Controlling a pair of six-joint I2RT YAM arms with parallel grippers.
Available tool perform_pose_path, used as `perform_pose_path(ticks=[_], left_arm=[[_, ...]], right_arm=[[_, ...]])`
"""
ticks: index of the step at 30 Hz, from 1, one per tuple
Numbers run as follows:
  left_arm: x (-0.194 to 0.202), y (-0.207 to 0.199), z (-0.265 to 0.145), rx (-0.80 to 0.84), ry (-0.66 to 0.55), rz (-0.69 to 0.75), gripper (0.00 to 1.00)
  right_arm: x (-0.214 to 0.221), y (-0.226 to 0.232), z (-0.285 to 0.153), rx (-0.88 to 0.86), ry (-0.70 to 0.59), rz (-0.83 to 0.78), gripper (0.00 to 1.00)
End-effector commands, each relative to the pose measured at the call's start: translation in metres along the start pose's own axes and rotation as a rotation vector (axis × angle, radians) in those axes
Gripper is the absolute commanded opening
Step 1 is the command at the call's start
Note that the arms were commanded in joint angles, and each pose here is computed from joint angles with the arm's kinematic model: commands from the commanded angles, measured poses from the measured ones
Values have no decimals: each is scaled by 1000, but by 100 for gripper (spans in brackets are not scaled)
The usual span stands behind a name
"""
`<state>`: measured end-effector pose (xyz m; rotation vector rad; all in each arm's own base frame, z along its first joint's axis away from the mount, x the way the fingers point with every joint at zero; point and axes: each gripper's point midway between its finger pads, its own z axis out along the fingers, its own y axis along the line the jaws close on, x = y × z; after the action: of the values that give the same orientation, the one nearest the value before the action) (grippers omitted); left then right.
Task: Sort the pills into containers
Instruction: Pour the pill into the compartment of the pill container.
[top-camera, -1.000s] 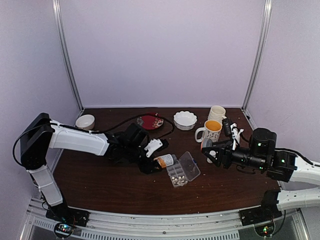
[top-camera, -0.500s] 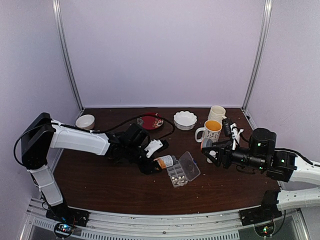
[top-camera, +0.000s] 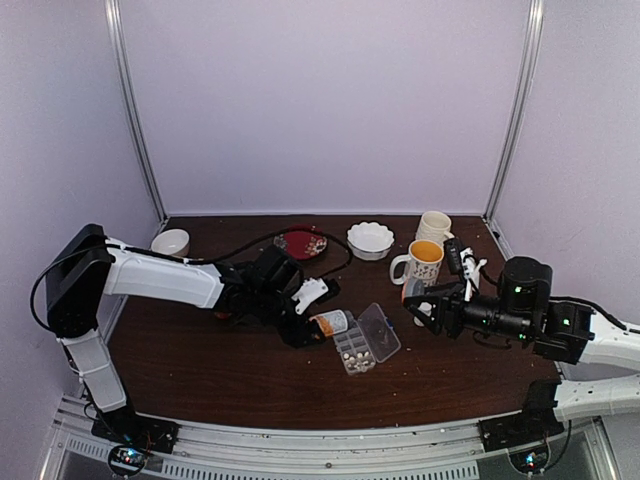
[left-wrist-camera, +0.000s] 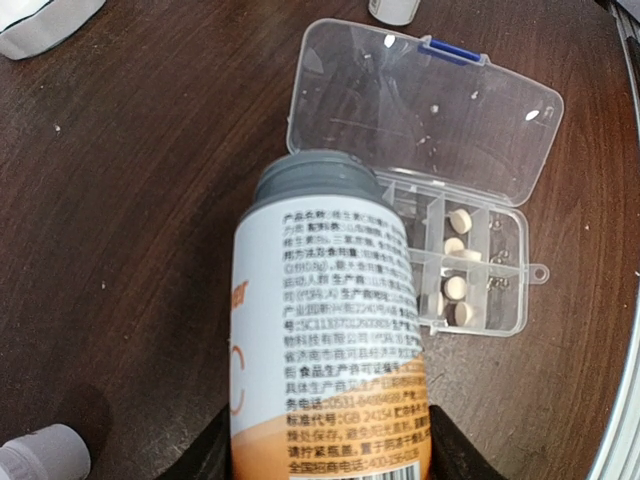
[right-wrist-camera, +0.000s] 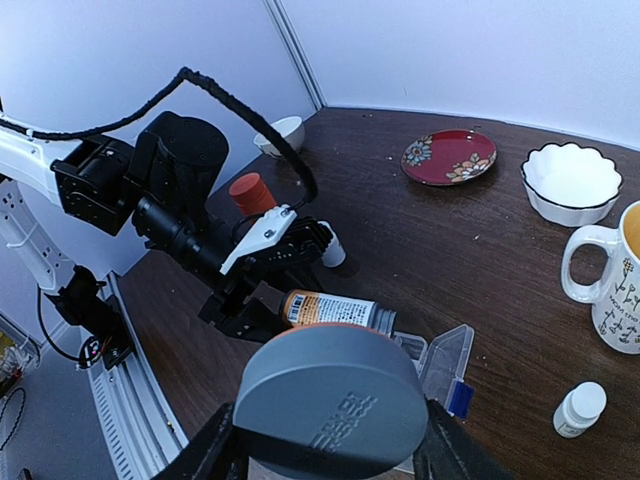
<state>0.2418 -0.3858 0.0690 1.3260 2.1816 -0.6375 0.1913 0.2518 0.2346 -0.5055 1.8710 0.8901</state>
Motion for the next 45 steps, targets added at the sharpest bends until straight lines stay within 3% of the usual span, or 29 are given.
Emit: perform_pose_path(ticks=[1,5,10,14,19,23,29,32,36,39,42,45], left_arm=[[-20,-1,-1,2,-48,15,0],[-28,-5,-9,15,-75,10,0],[-26,-1,-6,-5,-53,18,0],[-30,-2,-11,-1,-67,13,0],[-25,2,-6,-14,-41,3,0],[-30,1,-9,-17,-94,-1,0],[-32,0,-8,-9,-105,-11,0],[-33,-3,-8,4,-59,-18,0],[-31,1,-7,-20,-84,-9,0],[-28,1,-3,-9,-22,-8,0],[-32,-1,-6,-9,-72,1,0],[-25,3,0,-19,-11,-7,0]], right_arm=[[1,-5,0,27,-3,-13,0],[20,-35,1,195,90,-25,0],[61,-88,-7,448,338,29,0],[94,-103,-14,503,491,79,0],[119,-117,-14,545,589,110,5],[134,-123,-8,558,661,108,6],[150,-122,3,527,734,118,6],[151,-120,6,513,743,122,6],[151,-120,7,512,734,124,6],[151,-119,8,507,743,125,5],[151,-119,6,507,739,125,5],[150,-118,6,505,738,126,5]])
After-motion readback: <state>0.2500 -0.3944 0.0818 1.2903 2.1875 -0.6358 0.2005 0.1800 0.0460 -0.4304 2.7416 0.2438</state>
